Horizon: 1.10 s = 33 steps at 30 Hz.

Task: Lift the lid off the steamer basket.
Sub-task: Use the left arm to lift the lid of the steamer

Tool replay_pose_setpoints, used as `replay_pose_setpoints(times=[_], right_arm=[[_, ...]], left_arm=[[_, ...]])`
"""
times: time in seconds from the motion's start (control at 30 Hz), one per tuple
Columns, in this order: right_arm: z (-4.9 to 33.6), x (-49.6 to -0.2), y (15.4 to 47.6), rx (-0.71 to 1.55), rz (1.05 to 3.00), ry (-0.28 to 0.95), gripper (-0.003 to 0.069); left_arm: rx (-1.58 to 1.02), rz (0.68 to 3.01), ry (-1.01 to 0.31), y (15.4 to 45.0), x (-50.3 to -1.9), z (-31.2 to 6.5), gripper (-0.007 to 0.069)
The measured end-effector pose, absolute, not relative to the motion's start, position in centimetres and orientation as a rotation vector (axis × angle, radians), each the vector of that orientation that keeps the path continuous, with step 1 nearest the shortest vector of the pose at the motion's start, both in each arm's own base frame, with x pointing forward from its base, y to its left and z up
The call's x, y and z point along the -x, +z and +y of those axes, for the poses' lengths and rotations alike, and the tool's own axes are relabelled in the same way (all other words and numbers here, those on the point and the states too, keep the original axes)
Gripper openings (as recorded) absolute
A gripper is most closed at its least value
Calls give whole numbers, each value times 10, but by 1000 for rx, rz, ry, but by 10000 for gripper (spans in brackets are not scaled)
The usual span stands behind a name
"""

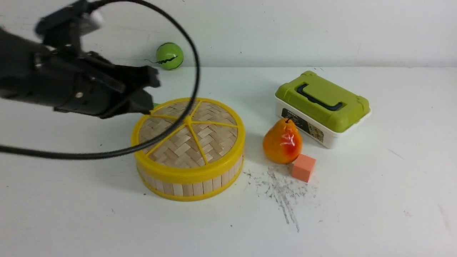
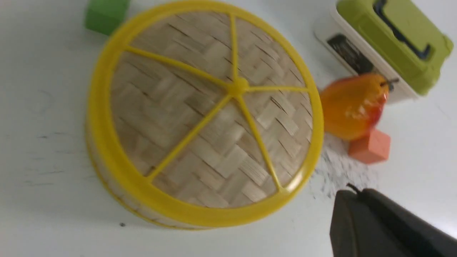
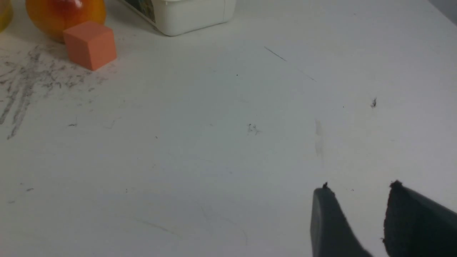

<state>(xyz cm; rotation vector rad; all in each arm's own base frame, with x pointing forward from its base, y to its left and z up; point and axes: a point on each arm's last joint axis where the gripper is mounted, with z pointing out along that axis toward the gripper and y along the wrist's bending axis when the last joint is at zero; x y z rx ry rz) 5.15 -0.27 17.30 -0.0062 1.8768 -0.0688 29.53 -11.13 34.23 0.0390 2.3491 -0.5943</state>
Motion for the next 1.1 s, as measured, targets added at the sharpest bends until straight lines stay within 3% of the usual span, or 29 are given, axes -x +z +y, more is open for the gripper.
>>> replay_pose_setpoints(times=[0.17, 0.37, 0.7, 0.77, 0.97, 1.1], right_arm=[[-3, -52, 173, 6, 1877, -69, 239], [-3, -52, 173, 6, 1877, -69, 239], [-3, -52, 173, 6, 1877, -69, 239], [-3, -52, 173, 6, 1877, -69, 239], [-3, -52, 173, 6, 1877, -69, 239], [-3, -52, 173, 6, 1877, -69, 239]], left_arm=[[-126, 2511, -598, 334, -334, -134, -13], [-129, 2542, -524, 332, -369, -143, 13], [-158, 2648, -318, 316, -410, -145, 282], [-163, 2642, -303, 313, -413, -146, 304], [-374, 2588, -30, 292, -419, -174, 332], [-481, 2559, 59, 276, -419, -195, 334]])
